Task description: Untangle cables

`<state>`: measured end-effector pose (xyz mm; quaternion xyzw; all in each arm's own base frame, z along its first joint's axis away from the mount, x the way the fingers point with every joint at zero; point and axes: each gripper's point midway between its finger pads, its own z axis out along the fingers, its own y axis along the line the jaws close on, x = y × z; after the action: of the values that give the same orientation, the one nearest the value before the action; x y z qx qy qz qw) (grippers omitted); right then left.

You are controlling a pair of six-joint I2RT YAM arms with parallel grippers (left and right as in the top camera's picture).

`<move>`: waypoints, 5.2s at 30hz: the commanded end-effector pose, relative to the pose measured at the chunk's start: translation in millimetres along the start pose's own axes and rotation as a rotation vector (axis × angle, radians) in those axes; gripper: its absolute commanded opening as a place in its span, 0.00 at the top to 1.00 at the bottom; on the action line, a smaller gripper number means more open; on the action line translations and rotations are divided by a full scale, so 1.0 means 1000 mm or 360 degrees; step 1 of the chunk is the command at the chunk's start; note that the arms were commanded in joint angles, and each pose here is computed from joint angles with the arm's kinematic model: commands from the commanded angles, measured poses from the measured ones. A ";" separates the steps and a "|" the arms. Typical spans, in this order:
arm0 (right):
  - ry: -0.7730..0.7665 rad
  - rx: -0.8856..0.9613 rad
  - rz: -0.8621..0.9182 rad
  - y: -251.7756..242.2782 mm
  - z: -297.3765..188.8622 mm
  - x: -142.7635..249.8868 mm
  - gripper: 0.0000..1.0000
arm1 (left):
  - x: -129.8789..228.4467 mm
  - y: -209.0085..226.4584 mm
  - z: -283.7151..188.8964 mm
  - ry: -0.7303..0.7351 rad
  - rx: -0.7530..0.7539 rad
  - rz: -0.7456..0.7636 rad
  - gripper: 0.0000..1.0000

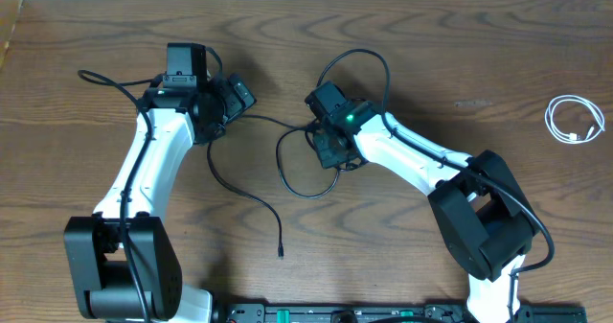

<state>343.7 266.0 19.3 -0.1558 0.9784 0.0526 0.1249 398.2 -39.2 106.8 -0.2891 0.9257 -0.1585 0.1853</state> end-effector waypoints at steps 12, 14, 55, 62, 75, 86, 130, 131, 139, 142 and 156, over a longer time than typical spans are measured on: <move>-0.0080 0.0203 -0.0029 -0.021 0.012 -0.013 0.99 | 0.003 0.008 0.004 0.0012 -0.0040 -0.0001 0.02; -0.0083 0.0202 -0.0073 -0.021 0.012 -0.014 0.99 | 0.003 0.008 0.004 0.0012 -0.0040 -0.0001 0.02; -0.0050 -0.0120 -0.0470 0.025 -0.016 -0.025 0.45 | 0.003 0.008 0.004 0.0012 -0.0040 -0.0001 0.02; -0.0064 -0.0130 -0.0532 0.031 -0.004 -0.016 0.55 | 0.003 0.008 0.004 0.0012 -0.0040 -0.0001 0.02; -0.0022 -0.0124 -0.0546 0.034 0.027 -0.008 0.78 | 0.003 0.008 0.004 0.0012 -0.0040 -0.0001 0.02; -0.0016 -0.0123 -0.0546 0.034 0.030 -0.008 0.99 | 0.003 0.008 0.004 0.0012 -0.0040 -0.0001 0.02; -0.0433 -0.1623 -0.0448 0.055 -0.210 -0.074 0.99 | 0.003 0.008 0.004 0.0012 -0.0040 -0.0001 0.02; -0.0481 -0.1718 -0.0466 0.051 -0.226 -0.075 0.99 | 0.003 0.008 0.004 0.0012 -0.0040 -0.0001 0.02; -0.0684 -0.2095 -0.0538 0.019 -0.289 -0.079 0.99 | 0.003 0.008 0.004 0.0012 -0.0040 -0.0001 0.02; -0.0718 -0.2035 -0.0484 0.003 -0.284 -0.086 0.99 | 0.003 0.008 0.004 0.0012 -0.0040 -0.0001 0.02; -0.0466 -0.0987 0.0085 -0.100 -0.184 -0.086 0.99 | 0.003 0.008 0.004 0.0012 -0.0040 -0.0001 0.02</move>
<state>396.9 200.3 234.2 -0.1769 0.8360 0.4843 0.1877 398.1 -39.3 106.7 -0.2892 0.9257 -0.1587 0.1851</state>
